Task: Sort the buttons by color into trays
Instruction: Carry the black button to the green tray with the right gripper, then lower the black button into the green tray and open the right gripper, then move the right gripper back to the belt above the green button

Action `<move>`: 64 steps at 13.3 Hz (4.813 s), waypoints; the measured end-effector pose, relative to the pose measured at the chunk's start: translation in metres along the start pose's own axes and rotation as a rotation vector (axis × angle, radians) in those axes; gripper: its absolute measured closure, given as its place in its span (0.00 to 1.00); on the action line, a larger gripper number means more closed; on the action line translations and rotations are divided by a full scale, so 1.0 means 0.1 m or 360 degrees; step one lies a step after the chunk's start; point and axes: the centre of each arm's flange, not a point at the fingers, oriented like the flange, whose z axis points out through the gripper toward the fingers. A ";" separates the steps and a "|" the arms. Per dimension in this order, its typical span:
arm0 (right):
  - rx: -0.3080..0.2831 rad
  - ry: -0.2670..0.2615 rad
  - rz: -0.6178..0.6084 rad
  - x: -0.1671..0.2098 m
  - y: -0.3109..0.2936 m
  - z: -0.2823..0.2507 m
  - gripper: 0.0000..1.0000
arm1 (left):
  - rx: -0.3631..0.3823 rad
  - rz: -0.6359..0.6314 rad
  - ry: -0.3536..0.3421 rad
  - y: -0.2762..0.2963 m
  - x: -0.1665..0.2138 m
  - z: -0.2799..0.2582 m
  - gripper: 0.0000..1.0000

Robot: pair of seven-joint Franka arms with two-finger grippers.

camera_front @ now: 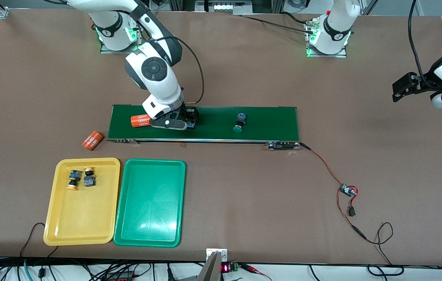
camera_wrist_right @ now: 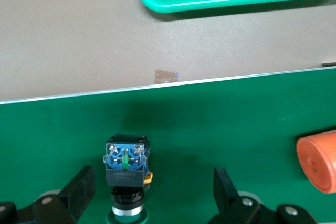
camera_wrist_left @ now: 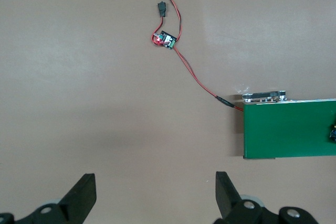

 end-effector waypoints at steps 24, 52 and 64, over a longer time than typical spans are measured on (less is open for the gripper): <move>0.0005 0.0273 -0.0110 1.23 0.28 -0.59 0.60 | -0.0001 -0.0023 -0.0002 -0.08 0.00 0.01 0.00; -0.0090 0.0196 -0.0103 1.83 1.23 0.41 0.00 | -0.0001 -0.0024 -0.0002 -0.08 0.00 0.01 0.00; 0.0034 0.0041 0.0204 0.22 0.04 -0.03 0.00 | -0.0001 -0.0024 -0.0002 -0.09 0.00 0.01 0.00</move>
